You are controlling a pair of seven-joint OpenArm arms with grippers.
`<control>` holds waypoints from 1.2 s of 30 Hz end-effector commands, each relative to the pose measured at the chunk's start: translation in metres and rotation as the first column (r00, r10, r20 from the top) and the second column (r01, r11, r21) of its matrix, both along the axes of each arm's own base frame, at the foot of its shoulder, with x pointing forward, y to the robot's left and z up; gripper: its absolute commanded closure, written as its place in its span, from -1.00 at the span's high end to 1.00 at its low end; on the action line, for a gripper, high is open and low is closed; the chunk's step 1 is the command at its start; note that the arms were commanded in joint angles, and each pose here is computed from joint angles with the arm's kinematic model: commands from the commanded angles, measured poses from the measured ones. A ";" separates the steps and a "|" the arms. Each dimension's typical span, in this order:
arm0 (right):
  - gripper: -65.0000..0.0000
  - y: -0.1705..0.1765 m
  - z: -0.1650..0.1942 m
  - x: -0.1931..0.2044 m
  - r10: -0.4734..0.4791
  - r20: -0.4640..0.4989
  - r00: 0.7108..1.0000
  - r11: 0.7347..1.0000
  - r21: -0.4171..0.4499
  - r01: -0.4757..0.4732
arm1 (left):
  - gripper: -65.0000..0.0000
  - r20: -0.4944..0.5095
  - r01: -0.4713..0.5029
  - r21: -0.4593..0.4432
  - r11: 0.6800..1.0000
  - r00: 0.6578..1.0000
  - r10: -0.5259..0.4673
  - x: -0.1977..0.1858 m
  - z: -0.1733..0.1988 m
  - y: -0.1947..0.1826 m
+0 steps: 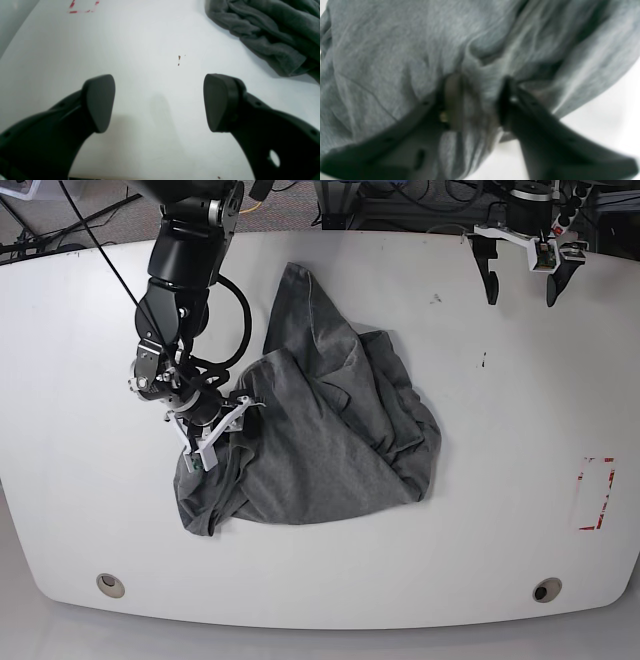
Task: Fold the T-shirt properly
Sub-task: 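Reach the left gripper to the shirt and pinch another edge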
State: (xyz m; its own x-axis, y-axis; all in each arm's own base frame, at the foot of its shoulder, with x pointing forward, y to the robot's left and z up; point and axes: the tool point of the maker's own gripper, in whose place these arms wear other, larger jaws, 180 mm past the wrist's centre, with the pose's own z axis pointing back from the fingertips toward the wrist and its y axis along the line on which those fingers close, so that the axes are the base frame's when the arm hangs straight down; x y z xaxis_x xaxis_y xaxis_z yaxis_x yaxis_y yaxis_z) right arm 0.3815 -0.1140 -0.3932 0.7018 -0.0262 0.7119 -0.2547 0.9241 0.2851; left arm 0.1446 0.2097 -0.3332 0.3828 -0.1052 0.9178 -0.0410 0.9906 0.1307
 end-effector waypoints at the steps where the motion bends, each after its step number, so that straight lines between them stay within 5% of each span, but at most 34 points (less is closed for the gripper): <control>1: -0.71 0.000 0.023 0.017 -0.005 0.076 0.997 1.000 0.016 0.004 | 0.59 0.031 0.010 0.011 1.000 0.999 -0.010 0.002 0.009 0.000; 3: -1.00 0.000 0.024 0.018 -0.005 0.079 0.997 1.000 0.016 0.004 | 0.59 0.000 0.012 0.001 1.000 1.000 -0.012 0.001 0.003 -0.003; 14: -1.00 -0.022 0.064 0.026 -0.001 0.170 0.985 0.997 -0.075 0.014 | 0.59 -0.110 0.089 -0.109 0.990 0.989 -0.101 0.035 -0.022 -0.053; 21: -1.00 -0.043 0.096 0.029 0.006 0.247 0.969 0.987 -0.154 0.033 | 0.59 -0.147 0.252 -0.190 0.949 0.948 -0.282 0.059 -0.026 -0.112; 36: -1.00 -0.058 0.111 0.024 0.012 0.288 0.958 0.978 -0.203 0.049 | 0.59 -0.241 0.382 -0.117 0.917 0.884 -0.399 0.095 -0.055 -0.147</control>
